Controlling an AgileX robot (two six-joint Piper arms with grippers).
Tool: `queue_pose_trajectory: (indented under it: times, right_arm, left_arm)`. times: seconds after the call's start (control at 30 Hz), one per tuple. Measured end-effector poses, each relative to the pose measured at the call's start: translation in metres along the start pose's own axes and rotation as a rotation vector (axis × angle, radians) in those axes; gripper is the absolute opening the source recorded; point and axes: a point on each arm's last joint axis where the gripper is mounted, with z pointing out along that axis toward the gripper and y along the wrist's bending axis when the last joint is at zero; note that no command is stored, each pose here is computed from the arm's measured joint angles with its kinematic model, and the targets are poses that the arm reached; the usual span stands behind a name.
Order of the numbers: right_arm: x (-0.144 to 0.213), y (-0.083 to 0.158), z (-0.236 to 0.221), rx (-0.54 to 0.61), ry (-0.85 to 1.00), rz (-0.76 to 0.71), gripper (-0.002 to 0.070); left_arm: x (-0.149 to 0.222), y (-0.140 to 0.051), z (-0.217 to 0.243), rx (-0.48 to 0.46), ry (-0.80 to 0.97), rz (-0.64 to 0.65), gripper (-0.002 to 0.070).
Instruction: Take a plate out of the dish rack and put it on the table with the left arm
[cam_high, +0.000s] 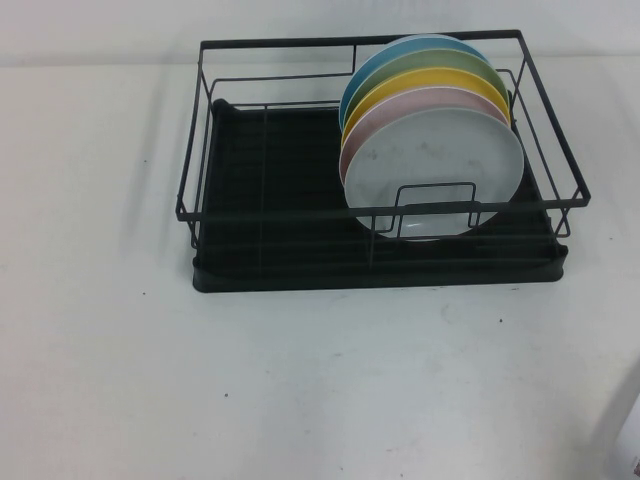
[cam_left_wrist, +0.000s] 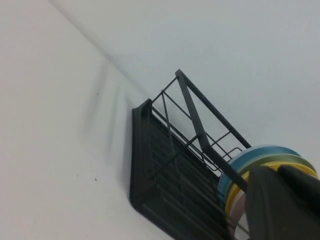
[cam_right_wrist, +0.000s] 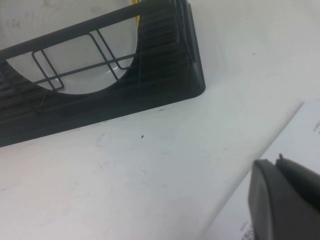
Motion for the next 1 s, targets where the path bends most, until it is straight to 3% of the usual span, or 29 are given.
queue_pose_trajectory:
  times: [0.13,0.3,0.4,0.53,0.67,0.83,1.0]
  right_arm:
    - [0.0,0.0,0.0,0.0,0.0,0.0,-0.0018]
    - [0.0,0.0,0.0,0.0,0.0,0.0,-0.0018]
    - [0.0,0.0,0.0,0.0,0.0,0.0,-0.0018]
    - [0.0,0.0,0.0,0.0,0.0,0.0,-0.0018]
    - [0.0,0.0,0.0,0.0,0.0,0.0,-0.0018]
    - [0.0,0.0,0.0,0.0,0.0,0.0,-0.0018]
    - [0.0,0.0,0.0,0.0,0.0,0.0,-0.0018]
  left_arm:
    - [-0.004,-0.012,-0.003,-0.016,0.121,0.104,-0.0003]
    - [-0.051,-0.063,0.002,-0.057,0.409,0.444,-0.0003]
    - [-0.088,-0.1,0.024,-0.026,0.572,0.665,-0.0003]
    - [-0.136,-0.154,0.067,0.122,0.723,0.875,-0.0003]
    - [-0.157,-0.187,0.12,0.334,0.846,1.001,-0.0003]
    - [-0.148,-0.206,0.189,0.55,0.896,1.126,-0.0003]
    - [-0.105,-0.213,0.243,0.664,1.013,1.161,-0.0003]
